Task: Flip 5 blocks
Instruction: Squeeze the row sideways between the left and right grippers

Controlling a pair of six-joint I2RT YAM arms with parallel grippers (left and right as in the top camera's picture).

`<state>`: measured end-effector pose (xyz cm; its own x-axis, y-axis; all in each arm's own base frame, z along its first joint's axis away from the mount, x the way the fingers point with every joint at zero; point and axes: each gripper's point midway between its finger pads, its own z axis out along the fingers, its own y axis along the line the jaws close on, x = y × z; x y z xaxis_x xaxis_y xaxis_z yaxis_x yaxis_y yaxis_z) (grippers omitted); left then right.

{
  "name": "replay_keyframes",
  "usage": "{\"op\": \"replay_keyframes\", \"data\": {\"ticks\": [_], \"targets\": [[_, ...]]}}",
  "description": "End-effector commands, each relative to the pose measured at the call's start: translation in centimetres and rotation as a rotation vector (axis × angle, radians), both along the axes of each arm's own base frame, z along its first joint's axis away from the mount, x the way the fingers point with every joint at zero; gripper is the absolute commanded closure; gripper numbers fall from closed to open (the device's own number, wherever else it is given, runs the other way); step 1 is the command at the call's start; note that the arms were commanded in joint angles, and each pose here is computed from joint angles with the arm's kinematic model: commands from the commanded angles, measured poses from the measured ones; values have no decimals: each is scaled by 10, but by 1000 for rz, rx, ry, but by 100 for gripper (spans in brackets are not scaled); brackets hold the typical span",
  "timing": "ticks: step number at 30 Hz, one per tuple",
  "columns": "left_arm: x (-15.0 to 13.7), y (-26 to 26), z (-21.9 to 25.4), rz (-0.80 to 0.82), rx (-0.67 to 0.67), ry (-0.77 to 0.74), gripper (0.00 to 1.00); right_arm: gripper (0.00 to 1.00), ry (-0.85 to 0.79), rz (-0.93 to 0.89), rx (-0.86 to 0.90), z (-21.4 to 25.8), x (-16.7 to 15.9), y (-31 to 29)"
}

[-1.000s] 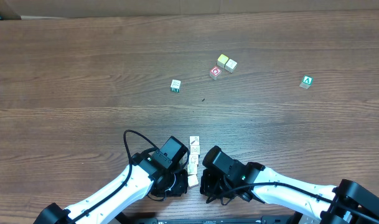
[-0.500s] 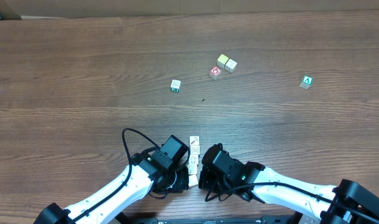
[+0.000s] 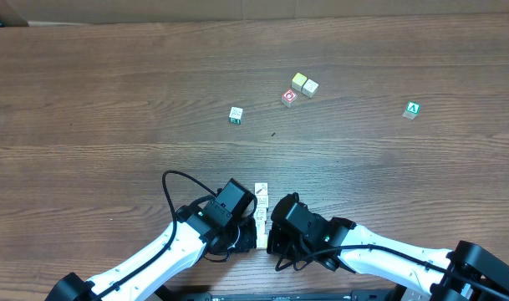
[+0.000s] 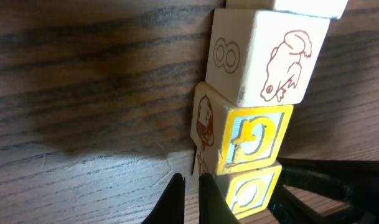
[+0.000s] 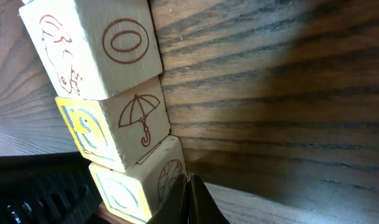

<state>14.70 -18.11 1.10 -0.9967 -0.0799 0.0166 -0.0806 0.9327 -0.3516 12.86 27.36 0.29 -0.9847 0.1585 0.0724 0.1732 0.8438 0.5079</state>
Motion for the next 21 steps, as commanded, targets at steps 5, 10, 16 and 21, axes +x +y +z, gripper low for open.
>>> {"op": "replay_keyframes", "data": {"ticks": [5, 10, 16, 21], "targets": [[1, 0, 1, 24, -2, -7, 96, 96, -5, 12, 20, 5, 0, 5], [-3, 3, 0, 28, 14, 13, 96, 96, -6, 11, 19, 5, 0, 5], [-13, 12, -3, 30, 51, 53, 96, 96, -18, 3, 11, 4, 3, 4], [-10, 11, -3, 33, 52, 41, 96, 96, -27, 4, 19, 5, 4, 5]]}}
